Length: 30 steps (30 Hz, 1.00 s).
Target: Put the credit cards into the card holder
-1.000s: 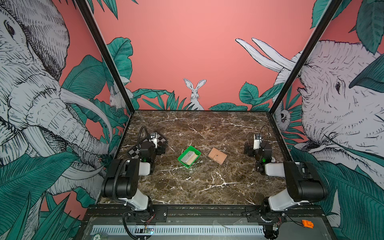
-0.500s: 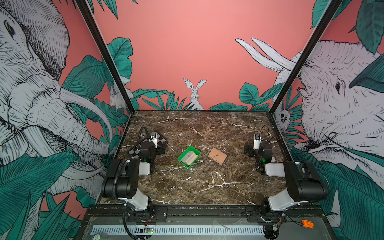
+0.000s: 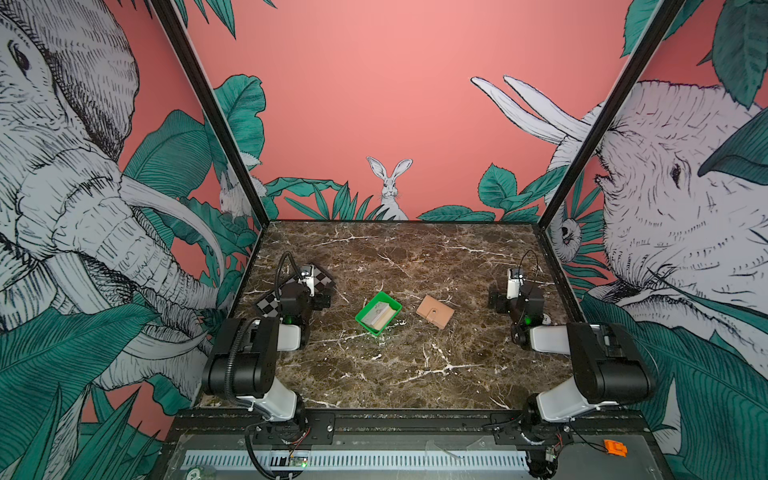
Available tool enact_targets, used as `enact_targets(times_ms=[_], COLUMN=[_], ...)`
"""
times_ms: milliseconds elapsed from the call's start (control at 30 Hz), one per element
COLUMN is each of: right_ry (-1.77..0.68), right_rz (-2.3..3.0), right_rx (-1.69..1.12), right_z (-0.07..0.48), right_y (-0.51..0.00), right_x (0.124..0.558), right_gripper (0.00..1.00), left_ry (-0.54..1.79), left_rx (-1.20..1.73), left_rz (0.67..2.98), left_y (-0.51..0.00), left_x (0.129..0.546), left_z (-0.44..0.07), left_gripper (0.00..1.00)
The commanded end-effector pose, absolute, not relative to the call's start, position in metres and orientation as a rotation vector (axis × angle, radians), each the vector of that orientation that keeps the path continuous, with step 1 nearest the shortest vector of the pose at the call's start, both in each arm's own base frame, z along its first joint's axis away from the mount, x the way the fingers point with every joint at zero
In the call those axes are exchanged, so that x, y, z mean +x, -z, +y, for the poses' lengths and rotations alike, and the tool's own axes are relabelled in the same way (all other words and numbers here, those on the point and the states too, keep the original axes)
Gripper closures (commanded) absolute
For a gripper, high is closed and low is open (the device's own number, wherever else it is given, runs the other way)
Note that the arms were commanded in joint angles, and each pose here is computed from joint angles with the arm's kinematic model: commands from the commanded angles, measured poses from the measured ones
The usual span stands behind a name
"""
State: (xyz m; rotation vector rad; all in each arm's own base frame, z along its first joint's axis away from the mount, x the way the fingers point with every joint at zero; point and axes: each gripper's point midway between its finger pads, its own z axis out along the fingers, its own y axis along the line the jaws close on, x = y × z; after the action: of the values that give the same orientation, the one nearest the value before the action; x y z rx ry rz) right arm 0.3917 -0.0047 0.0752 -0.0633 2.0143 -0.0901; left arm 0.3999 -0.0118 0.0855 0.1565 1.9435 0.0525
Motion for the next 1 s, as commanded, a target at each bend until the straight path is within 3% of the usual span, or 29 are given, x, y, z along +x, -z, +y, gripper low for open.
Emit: enact_targets(times_ms=[0,967], right_ry=[0.088,0.089], right_rz=[1.960,1.956], right_rx=[-0.069,-0.068], right_z=[-0.0036,-0.0039], right_y=[-0.0902,-0.0911], right_x=[0.3980,0.3972], right_gripper=[0.02,0.02], left_ry=[-0.063,-0.066], left_rx=[0.168,0.166], left_rz=[1.918,1.913], left_y=[-0.0955,-0.0959], left_x=[0.4038,0.4021], left_z=[-0.0125,-0.0120], left_gripper=[0.01,0.01])
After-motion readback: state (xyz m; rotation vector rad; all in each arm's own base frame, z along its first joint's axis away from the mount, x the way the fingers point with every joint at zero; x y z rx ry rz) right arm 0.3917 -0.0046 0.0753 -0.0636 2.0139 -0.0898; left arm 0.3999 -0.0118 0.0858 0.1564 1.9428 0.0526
